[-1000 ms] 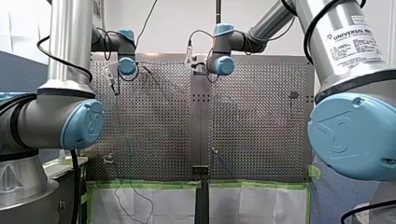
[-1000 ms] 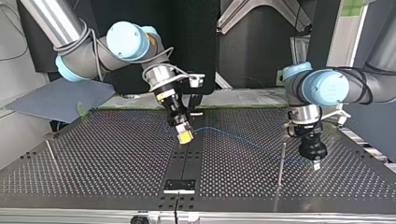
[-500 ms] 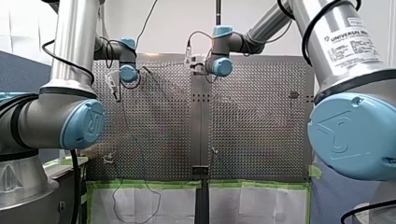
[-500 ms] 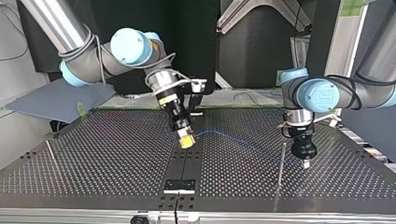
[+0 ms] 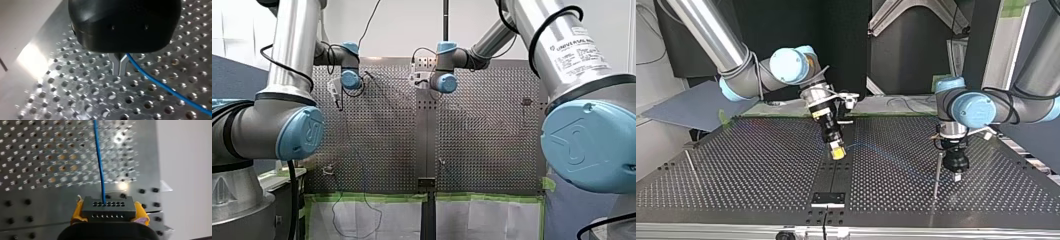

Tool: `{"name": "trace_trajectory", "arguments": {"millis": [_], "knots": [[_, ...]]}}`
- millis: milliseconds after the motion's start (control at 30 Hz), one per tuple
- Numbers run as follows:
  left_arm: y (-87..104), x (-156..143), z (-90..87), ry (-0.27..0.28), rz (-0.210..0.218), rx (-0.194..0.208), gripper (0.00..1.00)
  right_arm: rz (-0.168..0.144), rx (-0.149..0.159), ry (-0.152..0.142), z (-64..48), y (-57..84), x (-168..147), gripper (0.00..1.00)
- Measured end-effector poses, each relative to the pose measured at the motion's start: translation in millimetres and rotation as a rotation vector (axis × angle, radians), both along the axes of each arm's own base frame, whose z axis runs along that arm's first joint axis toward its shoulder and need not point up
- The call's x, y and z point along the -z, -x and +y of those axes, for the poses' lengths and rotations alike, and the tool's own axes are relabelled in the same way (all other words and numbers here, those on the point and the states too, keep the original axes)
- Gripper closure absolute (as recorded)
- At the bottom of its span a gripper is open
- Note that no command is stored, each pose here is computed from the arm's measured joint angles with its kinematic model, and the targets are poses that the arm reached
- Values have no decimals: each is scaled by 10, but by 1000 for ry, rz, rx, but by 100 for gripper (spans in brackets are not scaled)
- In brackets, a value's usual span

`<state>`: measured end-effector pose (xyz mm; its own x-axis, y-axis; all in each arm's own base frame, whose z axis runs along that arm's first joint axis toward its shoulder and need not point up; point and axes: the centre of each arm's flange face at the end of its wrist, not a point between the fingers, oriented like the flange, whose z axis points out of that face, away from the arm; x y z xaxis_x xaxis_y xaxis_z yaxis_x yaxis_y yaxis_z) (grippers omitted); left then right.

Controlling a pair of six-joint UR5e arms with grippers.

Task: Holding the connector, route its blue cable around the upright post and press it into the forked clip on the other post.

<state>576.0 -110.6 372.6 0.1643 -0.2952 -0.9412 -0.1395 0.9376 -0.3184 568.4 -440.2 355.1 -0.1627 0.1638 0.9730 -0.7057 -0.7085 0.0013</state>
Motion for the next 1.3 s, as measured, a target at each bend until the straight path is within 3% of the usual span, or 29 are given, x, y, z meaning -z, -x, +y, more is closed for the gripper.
{"name": "trace_trajectory", "arguments": {"millis": [233, 567, 600, 633, 700, 767, 800, 833, 900, 933, 1000, 1300], "knots": [[-23, 60, -12, 1, 15, 6, 100, 23, 32, -35, -123, -20, 346, 100], [-100, 340, -76, 1, 71, 41, 100, 78, 49, -92, -170, -69, 825, 100], [-102, 352, -77, 2, 73, 41, 93, 84, 49, -98, -168, -75, 867, 100], [-104, 362, -78, 2, 76, 42, 93, 90, 48, -104, -164, -85, 924, 100], [-102, 375, -82, 6, 80, 43, 71, 101, 45, -114, -153, -103, 1012, 100], [-95, 386, -86, 12, 86, 44, 67, 117, 41, -128, -133, -123, 1113, 100], [-92, 389, -86, 13, 89, 43, 50, 125, 40, -134, -123, -131, 1156, 100], [-88, 393, -85, 15, 92, 42, 50, 135, 39, -141, -112, -139, 1213, 100], [-82, 399, -84, 16, 97, 38, 29, 149, 37, -151, -96, -153, 1296, 100], [-76, 404, -84, 18, 101, 36, 29, 158, 35, -157, -84, -161, 1350, 100], [-69, 411, -86, 19, 107, 33, 17, 172, 33, -165, -67, -173, 1430, 100], [-60, 417, -100, 22, 112, 35, 11, 209, 28, -186, 15, -213, 1638, 100]]}}
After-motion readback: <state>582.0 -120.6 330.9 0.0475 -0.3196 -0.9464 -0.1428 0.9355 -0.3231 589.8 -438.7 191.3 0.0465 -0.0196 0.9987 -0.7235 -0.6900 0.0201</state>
